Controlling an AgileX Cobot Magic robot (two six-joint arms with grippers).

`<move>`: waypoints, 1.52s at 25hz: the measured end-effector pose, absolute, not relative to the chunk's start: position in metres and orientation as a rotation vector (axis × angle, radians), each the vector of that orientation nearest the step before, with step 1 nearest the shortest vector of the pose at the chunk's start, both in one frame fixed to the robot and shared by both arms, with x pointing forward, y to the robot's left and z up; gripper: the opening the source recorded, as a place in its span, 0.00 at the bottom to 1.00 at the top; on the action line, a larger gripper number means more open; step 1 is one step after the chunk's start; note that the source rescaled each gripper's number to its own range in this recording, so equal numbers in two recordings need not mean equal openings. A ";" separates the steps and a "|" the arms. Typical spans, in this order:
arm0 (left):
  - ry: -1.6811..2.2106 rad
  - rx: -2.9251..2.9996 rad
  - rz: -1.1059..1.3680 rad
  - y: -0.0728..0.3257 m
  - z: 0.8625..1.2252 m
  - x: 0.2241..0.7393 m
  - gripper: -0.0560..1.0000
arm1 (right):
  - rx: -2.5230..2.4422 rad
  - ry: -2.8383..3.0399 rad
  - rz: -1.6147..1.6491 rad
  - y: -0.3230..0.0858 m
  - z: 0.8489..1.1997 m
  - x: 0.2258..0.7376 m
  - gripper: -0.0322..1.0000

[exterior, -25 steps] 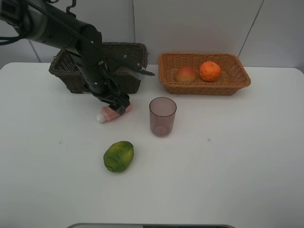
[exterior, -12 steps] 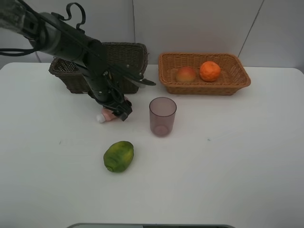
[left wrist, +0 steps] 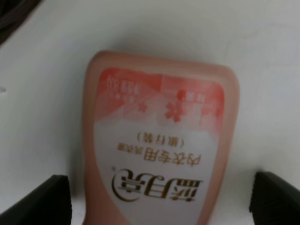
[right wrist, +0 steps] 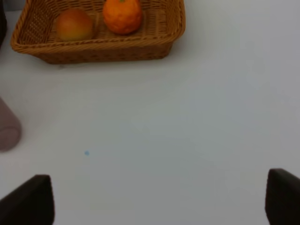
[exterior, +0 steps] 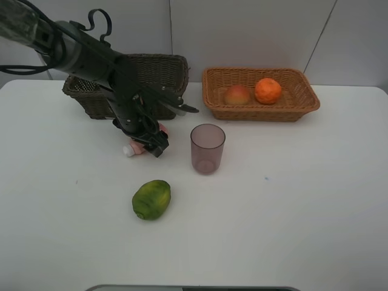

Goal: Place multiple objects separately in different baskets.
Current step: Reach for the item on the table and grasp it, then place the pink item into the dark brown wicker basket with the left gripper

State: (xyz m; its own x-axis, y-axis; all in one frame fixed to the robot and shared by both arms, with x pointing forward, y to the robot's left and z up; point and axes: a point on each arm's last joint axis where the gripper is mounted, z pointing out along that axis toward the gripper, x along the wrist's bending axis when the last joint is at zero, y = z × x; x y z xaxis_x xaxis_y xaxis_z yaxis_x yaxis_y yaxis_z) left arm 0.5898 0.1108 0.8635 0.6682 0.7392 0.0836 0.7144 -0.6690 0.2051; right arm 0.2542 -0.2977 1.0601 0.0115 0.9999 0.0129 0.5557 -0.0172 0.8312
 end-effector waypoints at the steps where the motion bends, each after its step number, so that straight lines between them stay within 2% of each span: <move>1: 1.200 2.725 0.235 0.111 0.863 0.590 0.93 | 1.645 1.615 0.877 -0.298 1.060 0.254 1.00; 2: 1.201 2.726 0.234 0.111 0.863 0.589 0.86 | 1.645 1.615 0.877 -0.298 1.060 0.254 1.00; 4: 1.204 2.734 0.226 0.111 0.863 0.589 0.65 | 1.645 1.615 0.877 -0.298 1.060 0.254 1.00; 5: 1.205 2.735 0.226 0.111 0.863 0.589 0.63 | 1.645 1.615 0.877 -0.298 1.060 0.254 1.00; 32: 1.218 2.735 0.210 0.111 0.862 0.588 0.64 | 1.645 1.615 0.877 -0.298 1.060 0.254 1.00; 38: 1.235 2.734 0.191 0.112 0.871 0.585 0.64 | 1.645 1.615 0.877 -0.298 1.060 0.254 1.00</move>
State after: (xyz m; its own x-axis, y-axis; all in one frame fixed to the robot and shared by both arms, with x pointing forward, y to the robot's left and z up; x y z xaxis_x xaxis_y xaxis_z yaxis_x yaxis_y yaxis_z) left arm 0.5851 0.1121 0.8714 0.6560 0.7524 0.0595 0.7353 -0.6549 0.1744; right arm 0.2542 -0.2977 1.0601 0.0115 0.9999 0.0129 0.5557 -0.0172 0.8312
